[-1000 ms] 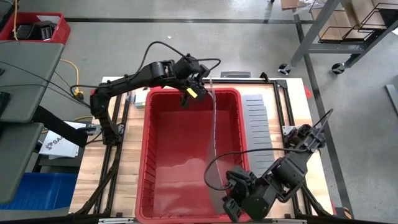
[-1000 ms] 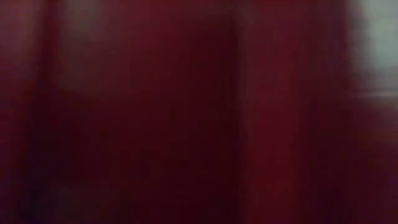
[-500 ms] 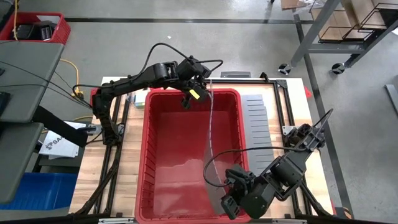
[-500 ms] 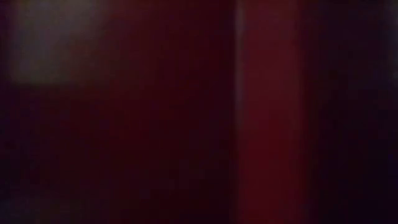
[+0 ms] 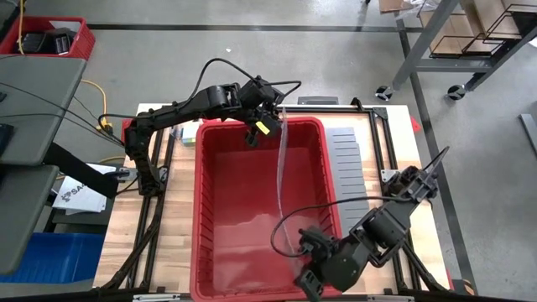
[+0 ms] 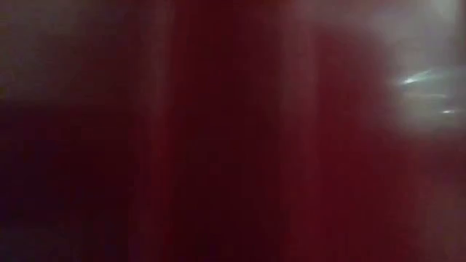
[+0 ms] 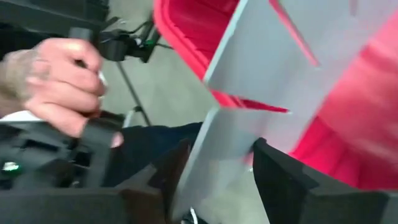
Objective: Sort blocks
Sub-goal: Assemble the bin divider into the red bin
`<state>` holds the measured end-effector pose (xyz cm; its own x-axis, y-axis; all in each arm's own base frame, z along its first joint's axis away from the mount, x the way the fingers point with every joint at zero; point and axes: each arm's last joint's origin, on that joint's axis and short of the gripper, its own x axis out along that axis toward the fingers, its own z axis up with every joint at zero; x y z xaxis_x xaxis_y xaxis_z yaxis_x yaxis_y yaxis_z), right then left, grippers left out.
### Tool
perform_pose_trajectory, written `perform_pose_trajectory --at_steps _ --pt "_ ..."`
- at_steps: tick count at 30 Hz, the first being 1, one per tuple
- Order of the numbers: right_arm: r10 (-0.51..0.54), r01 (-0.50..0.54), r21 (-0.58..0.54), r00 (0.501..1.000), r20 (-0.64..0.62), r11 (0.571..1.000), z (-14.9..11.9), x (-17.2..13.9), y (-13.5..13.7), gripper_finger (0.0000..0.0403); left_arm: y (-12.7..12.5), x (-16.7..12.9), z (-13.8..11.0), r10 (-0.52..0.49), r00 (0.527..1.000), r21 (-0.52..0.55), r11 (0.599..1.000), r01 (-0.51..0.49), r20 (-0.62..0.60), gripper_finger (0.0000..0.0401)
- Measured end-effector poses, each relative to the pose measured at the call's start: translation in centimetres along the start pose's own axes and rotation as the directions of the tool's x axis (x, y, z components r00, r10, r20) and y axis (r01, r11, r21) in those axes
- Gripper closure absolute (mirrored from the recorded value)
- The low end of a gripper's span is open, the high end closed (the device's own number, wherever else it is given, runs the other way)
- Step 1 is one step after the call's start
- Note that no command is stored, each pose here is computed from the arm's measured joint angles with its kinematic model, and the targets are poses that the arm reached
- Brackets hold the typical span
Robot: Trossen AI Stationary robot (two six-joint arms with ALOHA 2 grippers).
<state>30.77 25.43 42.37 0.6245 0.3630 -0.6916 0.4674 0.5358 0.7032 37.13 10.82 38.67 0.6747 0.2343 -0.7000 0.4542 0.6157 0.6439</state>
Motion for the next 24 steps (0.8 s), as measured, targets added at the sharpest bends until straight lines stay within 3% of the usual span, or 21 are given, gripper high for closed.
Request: perform_pose_trajectory --at_steps 4,16,24 --pt "0.034 -0.034 0.005 0.999 0.015 0.999 0.31 0.03 0.31 0.0241 -0.01 -0.01 0.02 -0.002 1.000 0.000 1.000 0.002 0.003 0.0358" --pt "-0.017 0.017 0.020 0.999 0.036 1.000 -0.03 0.03 -0.13 0.0276 -0.31 -0.04 0.57 -0.004 1.000 0.049 0.999 0.003 0.007 0.0387" --pt "-0.068 0.068 0.013 0.998 0.012 0.998 -0.07 0.18 -0.63 0.0391 -0.30 -0.06 0.68 0.000 1.000 0.044 0.999 0.000 0.012 0.0400"
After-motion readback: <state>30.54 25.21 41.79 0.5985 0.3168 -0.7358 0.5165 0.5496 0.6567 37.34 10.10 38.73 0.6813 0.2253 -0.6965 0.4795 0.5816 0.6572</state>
